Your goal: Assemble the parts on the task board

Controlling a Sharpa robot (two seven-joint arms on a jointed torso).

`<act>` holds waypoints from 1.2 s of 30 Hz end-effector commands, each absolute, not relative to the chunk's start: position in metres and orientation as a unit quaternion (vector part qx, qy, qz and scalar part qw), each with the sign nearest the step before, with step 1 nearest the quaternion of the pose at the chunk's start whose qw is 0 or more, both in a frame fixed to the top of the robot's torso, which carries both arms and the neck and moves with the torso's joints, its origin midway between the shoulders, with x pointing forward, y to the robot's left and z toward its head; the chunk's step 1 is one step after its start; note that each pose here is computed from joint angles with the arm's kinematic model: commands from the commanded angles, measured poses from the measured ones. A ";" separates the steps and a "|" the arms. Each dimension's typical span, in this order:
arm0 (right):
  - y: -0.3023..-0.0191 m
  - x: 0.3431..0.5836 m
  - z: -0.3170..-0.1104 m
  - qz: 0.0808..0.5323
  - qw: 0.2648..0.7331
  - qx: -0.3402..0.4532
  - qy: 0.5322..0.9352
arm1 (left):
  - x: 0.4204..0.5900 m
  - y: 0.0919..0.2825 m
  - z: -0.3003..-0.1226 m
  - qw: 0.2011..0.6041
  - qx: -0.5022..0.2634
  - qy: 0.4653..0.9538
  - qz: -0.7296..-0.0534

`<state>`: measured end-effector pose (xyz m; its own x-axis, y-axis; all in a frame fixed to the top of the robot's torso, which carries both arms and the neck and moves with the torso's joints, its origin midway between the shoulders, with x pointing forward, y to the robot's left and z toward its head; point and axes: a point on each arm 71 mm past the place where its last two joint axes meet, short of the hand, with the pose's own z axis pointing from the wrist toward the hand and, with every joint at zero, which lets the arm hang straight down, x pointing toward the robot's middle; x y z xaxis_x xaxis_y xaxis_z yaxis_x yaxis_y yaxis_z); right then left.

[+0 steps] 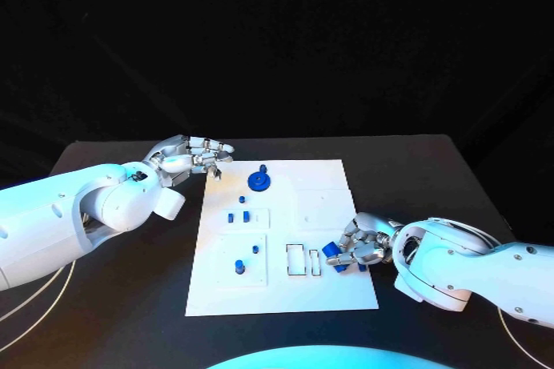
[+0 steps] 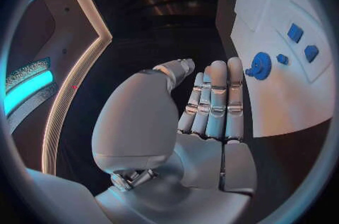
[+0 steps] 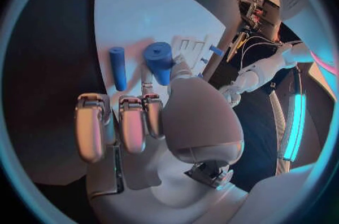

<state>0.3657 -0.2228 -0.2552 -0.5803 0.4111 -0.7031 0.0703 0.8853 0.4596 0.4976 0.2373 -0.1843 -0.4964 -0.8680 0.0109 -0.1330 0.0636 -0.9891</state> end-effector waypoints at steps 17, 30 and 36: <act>-0.190 0.360 -0.248 0.242 0.371 0.180 0.878 | 0.497 0.233 -0.183 0.316 -0.380 0.653 -0.573; -0.171 0.365 -0.252 0.247 0.387 0.155 0.875 | 0.497 0.234 -0.183 0.316 -0.380 0.653 -0.573; -0.167 0.367 -0.252 0.248 0.392 0.149 0.873 | 0.496 0.234 -0.183 0.315 -0.380 0.653 -0.573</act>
<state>0.3672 -0.1667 -0.2515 -0.6533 0.4712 -0.5926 0.0841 0.8231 0.5617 0.4972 0.2359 -0.1844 -0.4992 -0.8664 0.0125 -0.1357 0.0639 -0.9887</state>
